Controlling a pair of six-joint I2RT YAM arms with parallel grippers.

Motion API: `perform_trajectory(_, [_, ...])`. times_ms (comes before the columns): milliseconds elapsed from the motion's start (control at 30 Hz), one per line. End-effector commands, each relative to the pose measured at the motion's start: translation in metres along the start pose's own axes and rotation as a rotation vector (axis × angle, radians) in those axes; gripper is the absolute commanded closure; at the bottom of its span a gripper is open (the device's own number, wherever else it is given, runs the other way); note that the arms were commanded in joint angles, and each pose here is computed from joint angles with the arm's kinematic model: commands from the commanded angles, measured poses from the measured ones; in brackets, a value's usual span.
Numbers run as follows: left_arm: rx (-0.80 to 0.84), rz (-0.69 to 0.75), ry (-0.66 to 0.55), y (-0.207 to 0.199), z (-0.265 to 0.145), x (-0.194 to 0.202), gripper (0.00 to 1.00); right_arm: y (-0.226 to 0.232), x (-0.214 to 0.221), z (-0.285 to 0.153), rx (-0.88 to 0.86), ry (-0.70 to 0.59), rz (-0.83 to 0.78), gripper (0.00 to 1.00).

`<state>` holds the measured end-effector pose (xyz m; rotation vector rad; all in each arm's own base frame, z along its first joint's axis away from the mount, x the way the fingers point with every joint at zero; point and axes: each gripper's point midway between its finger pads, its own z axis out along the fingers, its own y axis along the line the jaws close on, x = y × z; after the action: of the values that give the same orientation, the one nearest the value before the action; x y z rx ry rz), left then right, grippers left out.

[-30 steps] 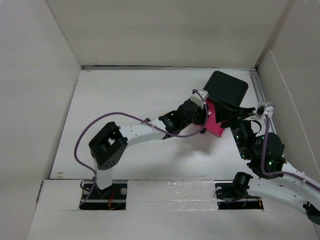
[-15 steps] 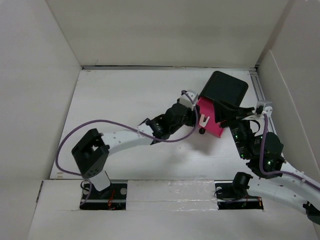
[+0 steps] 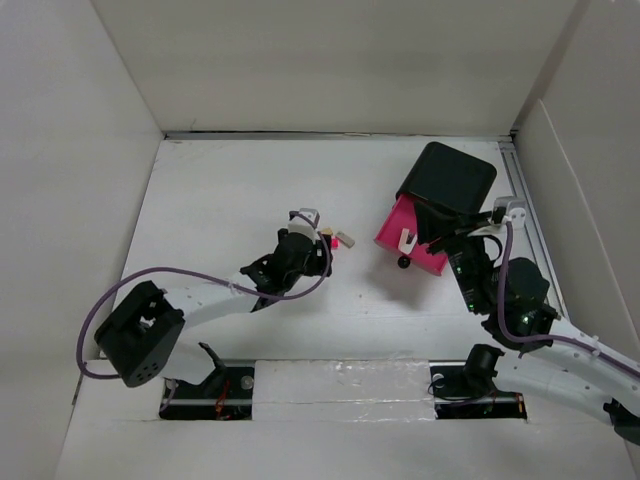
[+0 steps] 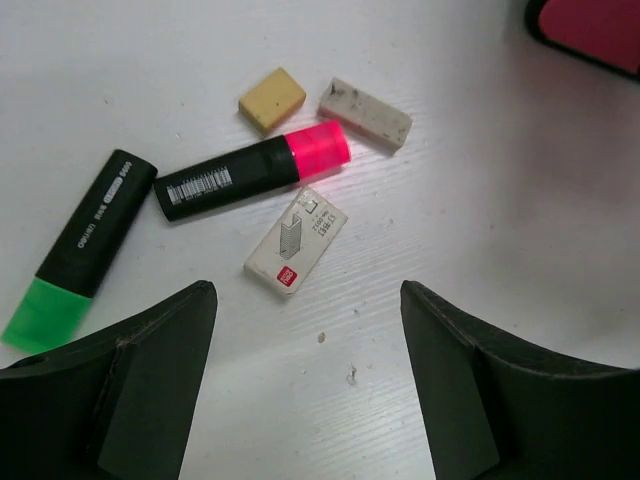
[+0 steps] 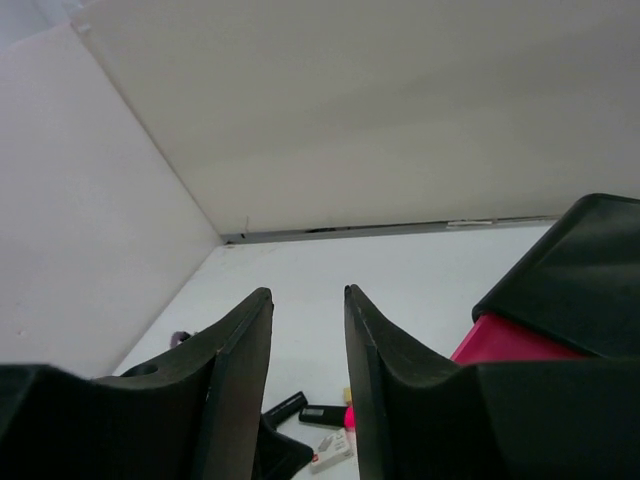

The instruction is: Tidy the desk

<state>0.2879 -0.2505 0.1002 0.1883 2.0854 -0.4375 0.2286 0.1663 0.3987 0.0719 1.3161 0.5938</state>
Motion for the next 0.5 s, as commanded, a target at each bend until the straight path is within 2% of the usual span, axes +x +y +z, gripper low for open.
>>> perform_trajectory(0, [0.02,-0.014,0.003,-0.007,0.006,0.002,0.3,0.005,-0.013,0.003,-0.011,-0.037,0.035,0.58])
perform_trajectory(133, [-0.074,0.014,0.042,0.01,0.022,0.017,0.3,0.004,-0.012,0.002,-0.01,-0.036,0.033,0.55])
perform_trajectory(467, [-0.07,0.068,0.104,0.012,0.055,0.031,0.3,0.004,-0.009,0.004,-0.002,-0.031,0.027,0.53])
